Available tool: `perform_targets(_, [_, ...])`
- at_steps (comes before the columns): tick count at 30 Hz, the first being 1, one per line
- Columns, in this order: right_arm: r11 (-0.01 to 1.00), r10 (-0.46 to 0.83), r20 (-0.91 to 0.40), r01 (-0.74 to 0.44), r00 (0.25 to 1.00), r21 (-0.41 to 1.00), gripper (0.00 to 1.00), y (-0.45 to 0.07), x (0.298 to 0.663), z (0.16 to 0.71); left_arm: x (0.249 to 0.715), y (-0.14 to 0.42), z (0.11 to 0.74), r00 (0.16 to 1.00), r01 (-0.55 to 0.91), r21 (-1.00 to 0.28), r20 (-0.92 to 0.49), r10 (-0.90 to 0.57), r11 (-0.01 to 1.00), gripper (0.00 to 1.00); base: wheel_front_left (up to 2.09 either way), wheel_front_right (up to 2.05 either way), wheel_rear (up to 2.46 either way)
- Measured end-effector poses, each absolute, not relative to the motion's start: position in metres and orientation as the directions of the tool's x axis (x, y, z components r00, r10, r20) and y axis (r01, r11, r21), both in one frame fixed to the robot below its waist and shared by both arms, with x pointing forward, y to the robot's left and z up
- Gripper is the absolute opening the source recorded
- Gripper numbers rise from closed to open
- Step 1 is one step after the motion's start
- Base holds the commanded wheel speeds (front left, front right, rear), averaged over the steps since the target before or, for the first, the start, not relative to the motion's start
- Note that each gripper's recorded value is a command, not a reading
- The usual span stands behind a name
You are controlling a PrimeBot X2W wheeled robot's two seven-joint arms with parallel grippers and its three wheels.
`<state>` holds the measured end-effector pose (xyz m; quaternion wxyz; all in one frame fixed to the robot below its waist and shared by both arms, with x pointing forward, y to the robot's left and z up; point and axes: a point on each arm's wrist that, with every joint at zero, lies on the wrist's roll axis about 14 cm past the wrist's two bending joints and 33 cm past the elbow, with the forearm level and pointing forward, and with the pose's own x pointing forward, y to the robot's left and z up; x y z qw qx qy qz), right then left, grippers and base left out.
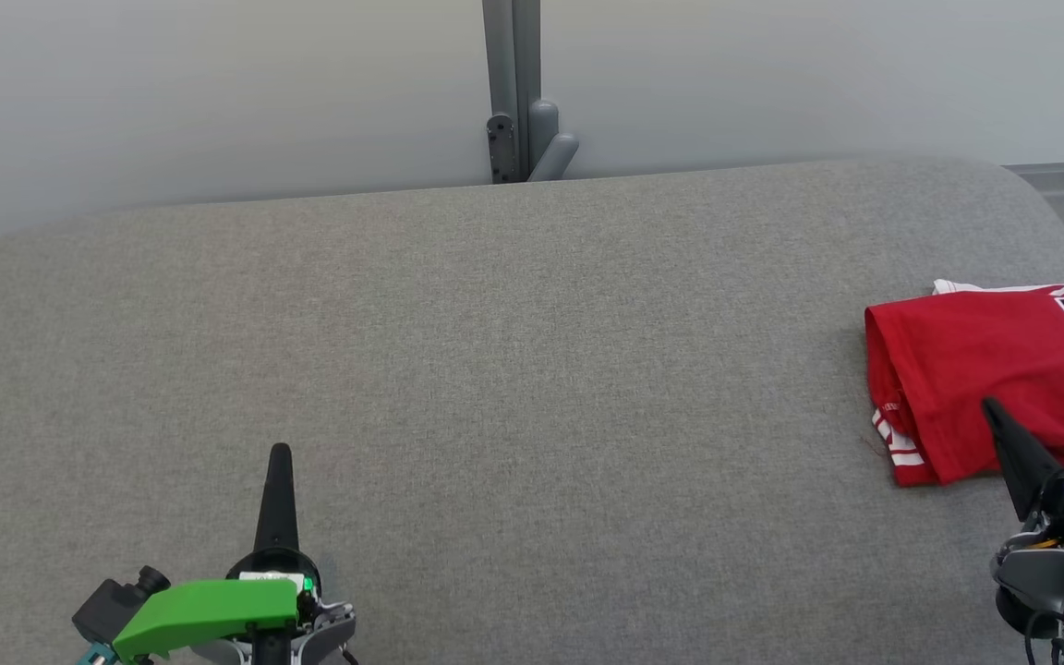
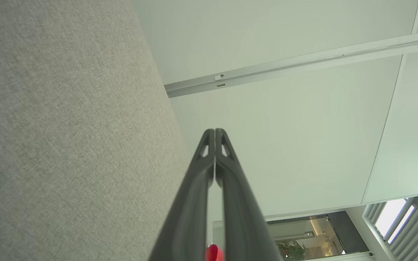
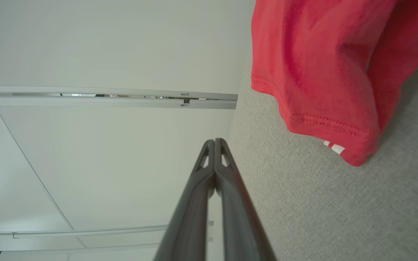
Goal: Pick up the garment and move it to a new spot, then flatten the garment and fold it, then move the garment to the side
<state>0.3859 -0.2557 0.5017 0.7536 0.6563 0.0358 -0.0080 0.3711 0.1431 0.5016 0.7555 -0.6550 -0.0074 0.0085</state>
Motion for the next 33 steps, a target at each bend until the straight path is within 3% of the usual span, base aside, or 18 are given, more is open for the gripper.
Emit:
perform_targets(20, [-0.001,0.044,-0.012,0.012,0.999,1.0,0.0,-0.2592,0.3883,0.5086,0.373,0.139,0.5022,0.999,-0.01,-1.0,-0.01,0.037,0.003,0.0,0.0,0.0,0.0])
perform_targets(33, [-0.007,0.044,-0.009,0.01,0.999,1.0,0.0,-0.2593,0.3886,0.5091,0.3731,0.1389,0.5025,0.999,-0.009,-1.0,-0.009,0.04,0.0,0.0,0.0,0.0,0.0])
